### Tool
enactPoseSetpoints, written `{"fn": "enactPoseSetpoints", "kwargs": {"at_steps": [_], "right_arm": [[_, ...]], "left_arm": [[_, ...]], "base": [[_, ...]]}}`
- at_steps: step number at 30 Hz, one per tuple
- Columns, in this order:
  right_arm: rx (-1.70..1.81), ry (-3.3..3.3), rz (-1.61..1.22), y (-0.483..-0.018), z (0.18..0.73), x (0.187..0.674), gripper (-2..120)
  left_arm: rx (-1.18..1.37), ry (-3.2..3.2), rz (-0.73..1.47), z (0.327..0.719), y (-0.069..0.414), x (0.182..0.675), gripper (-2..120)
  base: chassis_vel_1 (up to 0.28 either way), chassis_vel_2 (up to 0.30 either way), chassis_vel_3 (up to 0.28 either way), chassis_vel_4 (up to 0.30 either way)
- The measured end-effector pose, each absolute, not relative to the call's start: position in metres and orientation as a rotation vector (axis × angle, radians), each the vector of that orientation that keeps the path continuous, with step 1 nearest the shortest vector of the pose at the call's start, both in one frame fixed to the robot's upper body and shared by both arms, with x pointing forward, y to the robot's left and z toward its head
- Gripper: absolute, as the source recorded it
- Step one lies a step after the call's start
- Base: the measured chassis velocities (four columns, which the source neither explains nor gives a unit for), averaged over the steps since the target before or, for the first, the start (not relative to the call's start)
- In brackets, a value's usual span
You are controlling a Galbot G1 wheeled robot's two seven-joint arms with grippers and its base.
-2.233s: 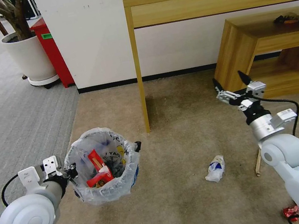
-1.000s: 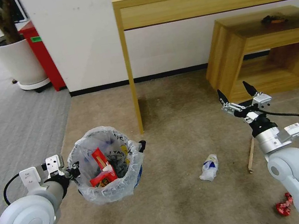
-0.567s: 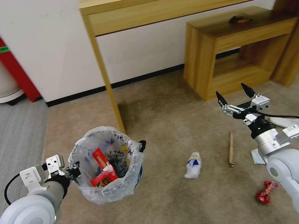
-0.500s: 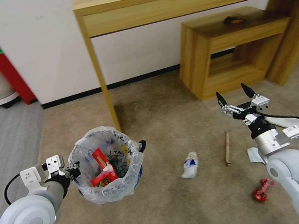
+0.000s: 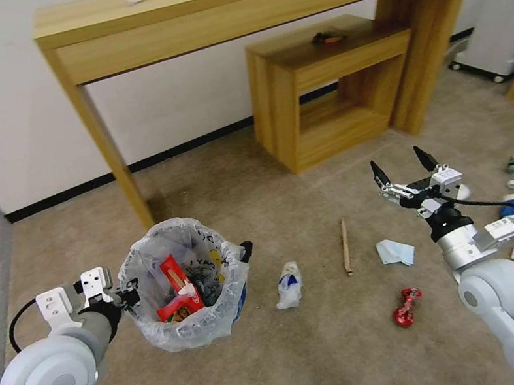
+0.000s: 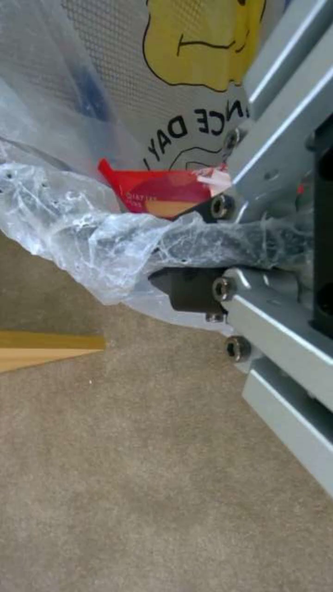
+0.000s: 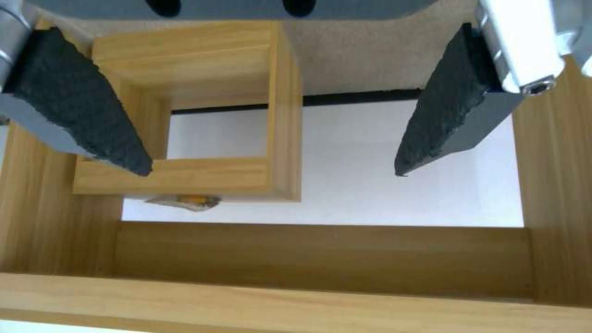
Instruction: Pick up the trash bin and place the garbage on the floor into it.
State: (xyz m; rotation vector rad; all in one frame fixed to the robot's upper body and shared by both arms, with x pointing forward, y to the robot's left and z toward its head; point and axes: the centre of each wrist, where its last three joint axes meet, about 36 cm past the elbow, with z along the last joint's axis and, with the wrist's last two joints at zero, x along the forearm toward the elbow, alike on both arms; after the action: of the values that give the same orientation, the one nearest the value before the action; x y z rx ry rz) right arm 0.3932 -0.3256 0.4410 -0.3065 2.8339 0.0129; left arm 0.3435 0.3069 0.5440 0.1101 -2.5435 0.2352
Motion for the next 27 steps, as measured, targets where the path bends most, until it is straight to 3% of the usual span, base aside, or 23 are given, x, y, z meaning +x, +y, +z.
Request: {"fn": "enactPoseSetpoints", "kwargs": {"at_steps": [10, 27], "right_arm": [[-0.347, 2.861, 0.006, -0.32, 0.433, 0.393, 100], [-0.763, 3.197, 0.047, -0.291, 0.44, 0.405, 100]], "left_arm": [[0.114, -2.538, 0.251, 0.542, 0.309, 0.344, 0], [0.176, -2.536, 0.239, 0.545, 0.32, 0.348, 0]], "base": [[0.0, 0.0, 0.0, 0.0], [0.0, 0.0, 0.0, 0.0]]}}
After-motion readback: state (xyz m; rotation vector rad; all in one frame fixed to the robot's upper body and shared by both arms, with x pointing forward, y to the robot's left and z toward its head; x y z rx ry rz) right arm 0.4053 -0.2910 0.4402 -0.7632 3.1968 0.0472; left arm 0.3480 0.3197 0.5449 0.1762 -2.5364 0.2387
